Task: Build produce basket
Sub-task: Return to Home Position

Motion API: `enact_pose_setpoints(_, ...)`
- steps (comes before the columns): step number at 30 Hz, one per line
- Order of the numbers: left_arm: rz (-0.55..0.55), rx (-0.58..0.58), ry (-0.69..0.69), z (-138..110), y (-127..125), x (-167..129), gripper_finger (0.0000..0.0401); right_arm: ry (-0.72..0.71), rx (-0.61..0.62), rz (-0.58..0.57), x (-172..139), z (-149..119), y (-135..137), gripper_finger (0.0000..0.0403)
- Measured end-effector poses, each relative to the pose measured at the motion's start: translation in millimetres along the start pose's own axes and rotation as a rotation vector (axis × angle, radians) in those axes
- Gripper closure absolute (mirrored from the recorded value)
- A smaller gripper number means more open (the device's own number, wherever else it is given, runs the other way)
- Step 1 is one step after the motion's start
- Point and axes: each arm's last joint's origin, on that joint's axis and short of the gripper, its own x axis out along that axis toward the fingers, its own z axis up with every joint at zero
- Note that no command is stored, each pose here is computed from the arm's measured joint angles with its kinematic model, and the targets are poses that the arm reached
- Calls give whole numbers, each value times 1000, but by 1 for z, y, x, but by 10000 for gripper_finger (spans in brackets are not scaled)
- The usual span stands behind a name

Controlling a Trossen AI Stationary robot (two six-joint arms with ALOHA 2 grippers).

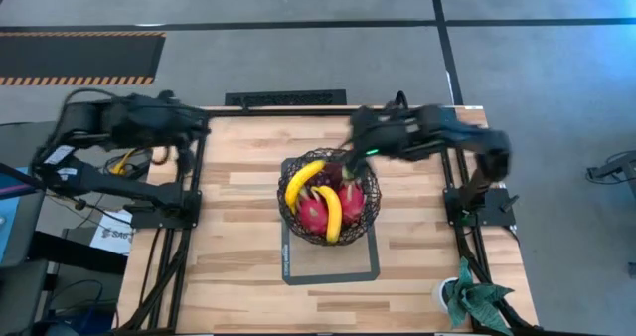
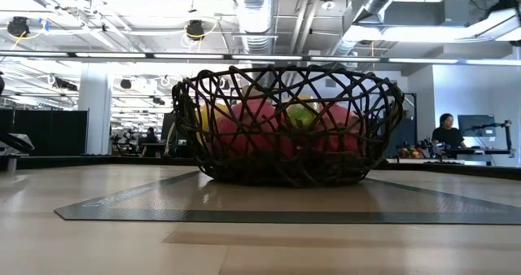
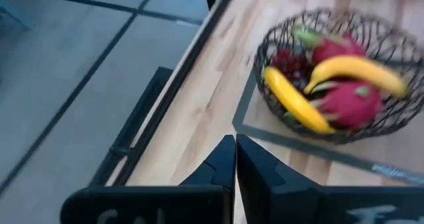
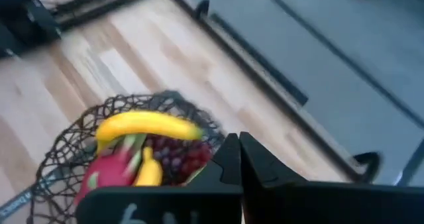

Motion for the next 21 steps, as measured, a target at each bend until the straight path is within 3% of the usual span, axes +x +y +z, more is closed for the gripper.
enact_pose_setpoints(5, -43, -90, -72, -24, 7, -19, 401, -155, 63, 18, -68, -14, -61, 400)
enact_pose_setpoints(11, -89, -151, 24, -58, -2, 10, 401, -285, 126, 64, -123, -61, -121, 401)
enact_pose_setpoints(16, -163, -186, -86, -68, -12, 37, 401, -365, 166, 124, -132, -109, -156, 402)
enact_pose_setpoints(21, -174, -205, -161, -70, -21, 65, 401, -405, 162, 222, -107, -161, -175, 402)
